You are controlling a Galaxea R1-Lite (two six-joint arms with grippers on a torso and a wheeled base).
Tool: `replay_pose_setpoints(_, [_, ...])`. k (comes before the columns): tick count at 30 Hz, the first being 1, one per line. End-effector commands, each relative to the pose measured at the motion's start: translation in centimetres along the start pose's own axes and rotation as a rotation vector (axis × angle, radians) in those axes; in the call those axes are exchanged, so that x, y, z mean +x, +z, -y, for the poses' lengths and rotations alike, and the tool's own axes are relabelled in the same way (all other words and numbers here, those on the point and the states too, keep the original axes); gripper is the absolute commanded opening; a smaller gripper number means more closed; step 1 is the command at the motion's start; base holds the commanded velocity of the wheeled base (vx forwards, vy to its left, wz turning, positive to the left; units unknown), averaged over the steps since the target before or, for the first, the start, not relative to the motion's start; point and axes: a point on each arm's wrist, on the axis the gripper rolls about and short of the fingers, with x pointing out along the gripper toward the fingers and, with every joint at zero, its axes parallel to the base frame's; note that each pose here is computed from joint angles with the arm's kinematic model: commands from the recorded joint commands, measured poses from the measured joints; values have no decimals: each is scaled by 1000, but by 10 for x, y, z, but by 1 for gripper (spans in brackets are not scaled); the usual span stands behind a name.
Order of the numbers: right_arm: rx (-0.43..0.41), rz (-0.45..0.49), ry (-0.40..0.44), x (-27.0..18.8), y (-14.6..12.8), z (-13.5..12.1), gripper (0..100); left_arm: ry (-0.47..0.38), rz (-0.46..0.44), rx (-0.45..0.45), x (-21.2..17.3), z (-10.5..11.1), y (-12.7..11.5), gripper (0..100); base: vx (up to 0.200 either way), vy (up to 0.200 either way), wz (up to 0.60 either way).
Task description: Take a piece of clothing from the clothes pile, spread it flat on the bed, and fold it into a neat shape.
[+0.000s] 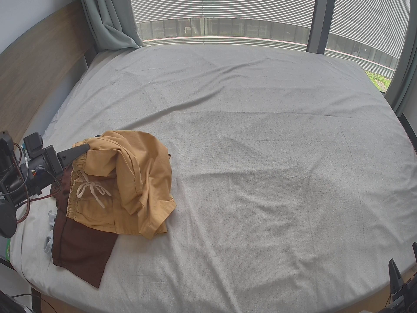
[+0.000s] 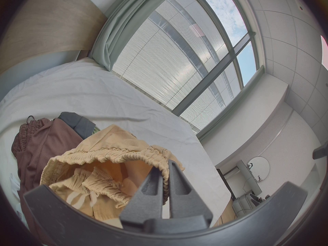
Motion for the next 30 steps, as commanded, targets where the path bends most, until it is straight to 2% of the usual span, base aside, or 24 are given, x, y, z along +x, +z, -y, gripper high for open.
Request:
replay_pose_setpoints(1, [0, -11, 1, 1, -5, 0, 100, -41, 28, 41, -13, 21, 6, 0, 0, 0, 0])
replay_pose_setpoints(8, [0, -11, 1, 1, -5, 0, 100, -65, 6, 35, -18, 31, -6, 0, 0, 0, 0])
replay_pose_setpoints(17, [0, -11, 1, 1, -5, 0, 100, -146, 6, 66, -18, 67, -16, 0, 0, 0, 0])
replay_pose_setpoints(18, [0, -11, 1, 1, -5, 0, 100, -161, 13, 72, -16, 79, -19, 0, 0, 0, 0])
replay_pose_setpoints(21, [1, -11, 1, 1, -5, 0, 100, -169, 7, 49, -13, 94, -24, 0, 0, 0, 0])
replay_pose_setpoints(30, [1, -11, 1, 1, -5, 0, 100, -198, 11, 41, -6, 115, -29, 0, 0, 0, 0])
